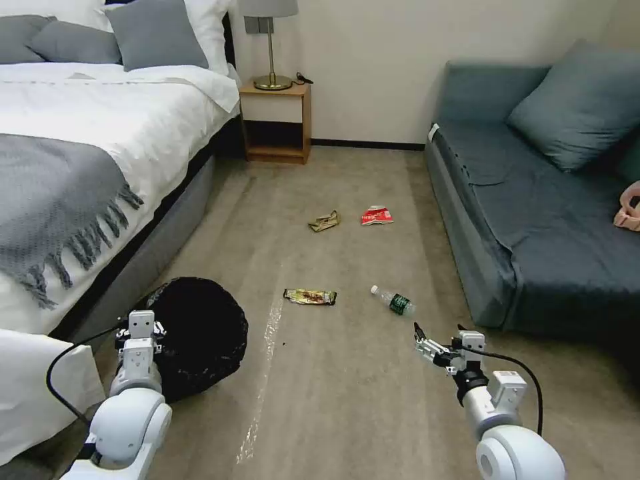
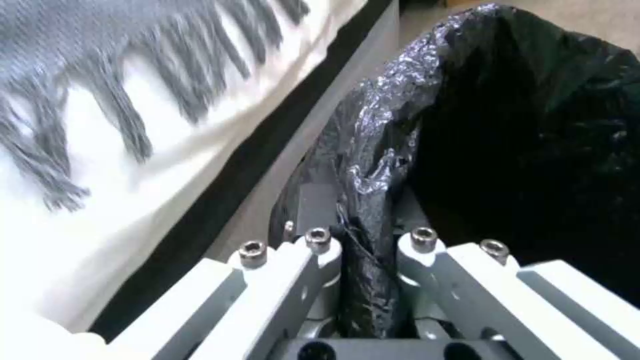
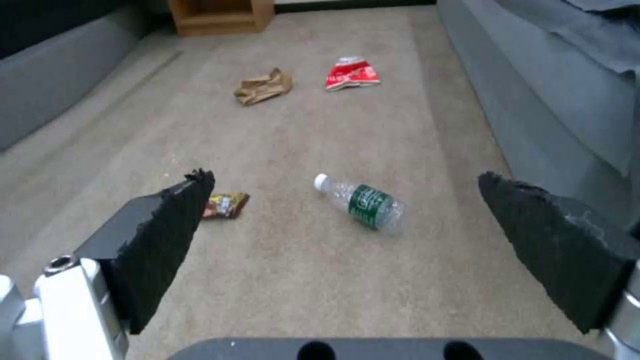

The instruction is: Pick up the trash bin, then pick up the garbage on the floor and place it into the trash bin.

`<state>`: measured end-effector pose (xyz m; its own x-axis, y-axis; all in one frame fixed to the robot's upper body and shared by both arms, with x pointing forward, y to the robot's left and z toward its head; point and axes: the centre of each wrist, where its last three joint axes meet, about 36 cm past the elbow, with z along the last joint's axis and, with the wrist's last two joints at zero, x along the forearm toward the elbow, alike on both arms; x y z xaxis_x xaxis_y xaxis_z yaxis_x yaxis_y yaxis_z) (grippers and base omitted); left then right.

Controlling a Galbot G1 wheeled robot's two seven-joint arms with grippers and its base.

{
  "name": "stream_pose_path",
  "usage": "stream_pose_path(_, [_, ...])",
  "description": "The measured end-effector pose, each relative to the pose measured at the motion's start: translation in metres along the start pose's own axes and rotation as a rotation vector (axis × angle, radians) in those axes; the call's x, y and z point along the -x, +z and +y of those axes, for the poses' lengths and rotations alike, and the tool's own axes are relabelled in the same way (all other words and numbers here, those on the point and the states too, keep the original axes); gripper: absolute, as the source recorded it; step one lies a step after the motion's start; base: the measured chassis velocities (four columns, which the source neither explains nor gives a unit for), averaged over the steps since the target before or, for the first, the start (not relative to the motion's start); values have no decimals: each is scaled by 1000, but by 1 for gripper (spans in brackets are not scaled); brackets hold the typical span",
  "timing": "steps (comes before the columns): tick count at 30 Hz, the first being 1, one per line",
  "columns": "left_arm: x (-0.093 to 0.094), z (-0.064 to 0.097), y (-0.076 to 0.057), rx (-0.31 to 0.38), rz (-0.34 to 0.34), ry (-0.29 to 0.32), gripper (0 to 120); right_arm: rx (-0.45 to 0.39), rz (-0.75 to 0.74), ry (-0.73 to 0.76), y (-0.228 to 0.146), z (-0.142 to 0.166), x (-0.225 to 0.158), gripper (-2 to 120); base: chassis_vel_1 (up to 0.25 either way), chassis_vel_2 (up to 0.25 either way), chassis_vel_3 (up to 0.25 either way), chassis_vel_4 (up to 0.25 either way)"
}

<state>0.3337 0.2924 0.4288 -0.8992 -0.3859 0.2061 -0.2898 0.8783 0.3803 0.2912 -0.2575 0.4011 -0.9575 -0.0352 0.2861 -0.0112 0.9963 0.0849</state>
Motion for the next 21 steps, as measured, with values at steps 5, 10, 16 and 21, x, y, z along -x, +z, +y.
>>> stream_pose_path(5, [-10,2,-12,5,-49,-2,4,22,-12,-9,-2,2,-2,100,0,0,0,0])
stream_pose_path(10, [-18,3,-21,4,-79,-1,4,29,-20,-12,-3,3,-2,100,0,0,0,0])
stream_pose_path(16, [-27,3,-32,4,-117,2,4,47,-26,-14,-3,3,-2,100,0,0,0,0])
stream_pose_path(21, [-31,3,-36,7,-132,2,4,64,-30,-14,-4,1,1,100,0,0,0,0])
